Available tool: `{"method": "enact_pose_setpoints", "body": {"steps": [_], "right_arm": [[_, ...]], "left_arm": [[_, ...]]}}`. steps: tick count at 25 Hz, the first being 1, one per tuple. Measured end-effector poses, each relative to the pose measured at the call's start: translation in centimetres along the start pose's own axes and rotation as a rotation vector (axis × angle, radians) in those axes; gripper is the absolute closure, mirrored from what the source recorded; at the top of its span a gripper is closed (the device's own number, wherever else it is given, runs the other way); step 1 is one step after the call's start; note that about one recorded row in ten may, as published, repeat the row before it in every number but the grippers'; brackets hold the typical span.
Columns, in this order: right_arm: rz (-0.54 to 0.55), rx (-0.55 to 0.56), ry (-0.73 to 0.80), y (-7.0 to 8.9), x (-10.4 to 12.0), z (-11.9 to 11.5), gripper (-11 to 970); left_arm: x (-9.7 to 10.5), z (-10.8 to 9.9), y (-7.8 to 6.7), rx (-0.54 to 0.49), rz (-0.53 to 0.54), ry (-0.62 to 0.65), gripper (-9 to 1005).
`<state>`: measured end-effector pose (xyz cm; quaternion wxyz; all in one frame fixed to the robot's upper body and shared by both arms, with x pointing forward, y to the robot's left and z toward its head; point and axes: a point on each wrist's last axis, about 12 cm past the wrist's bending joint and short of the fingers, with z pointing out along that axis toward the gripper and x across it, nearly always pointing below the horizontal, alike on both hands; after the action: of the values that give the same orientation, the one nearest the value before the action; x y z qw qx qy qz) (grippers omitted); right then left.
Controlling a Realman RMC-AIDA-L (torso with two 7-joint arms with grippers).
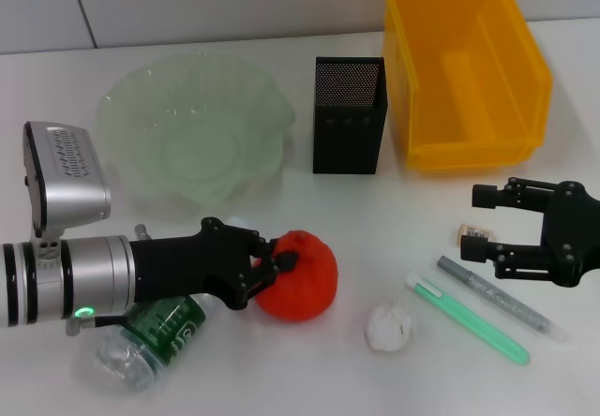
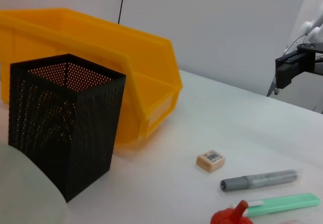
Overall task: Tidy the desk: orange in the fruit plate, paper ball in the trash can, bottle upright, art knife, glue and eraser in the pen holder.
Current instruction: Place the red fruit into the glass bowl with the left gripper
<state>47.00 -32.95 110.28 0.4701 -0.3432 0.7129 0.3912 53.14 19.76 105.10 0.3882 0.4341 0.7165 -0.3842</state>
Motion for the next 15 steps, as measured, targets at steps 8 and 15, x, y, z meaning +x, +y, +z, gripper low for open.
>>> {"method": "enact_pose_setpoints", "body": {"steps": [8,15], "right_arm": [[0.009,0.019,-0.011,0.0,0.2,-0.4,189],[0.024,0.037,-0.038,-0.1,0.7,-0.7,189]], "left_arm": [[-0.7,0.0,-1.1,0.091,0.001,-0.045,900],[-1.7,-0.2,-1.9,0.167,0.021,-0.09,928]]}}
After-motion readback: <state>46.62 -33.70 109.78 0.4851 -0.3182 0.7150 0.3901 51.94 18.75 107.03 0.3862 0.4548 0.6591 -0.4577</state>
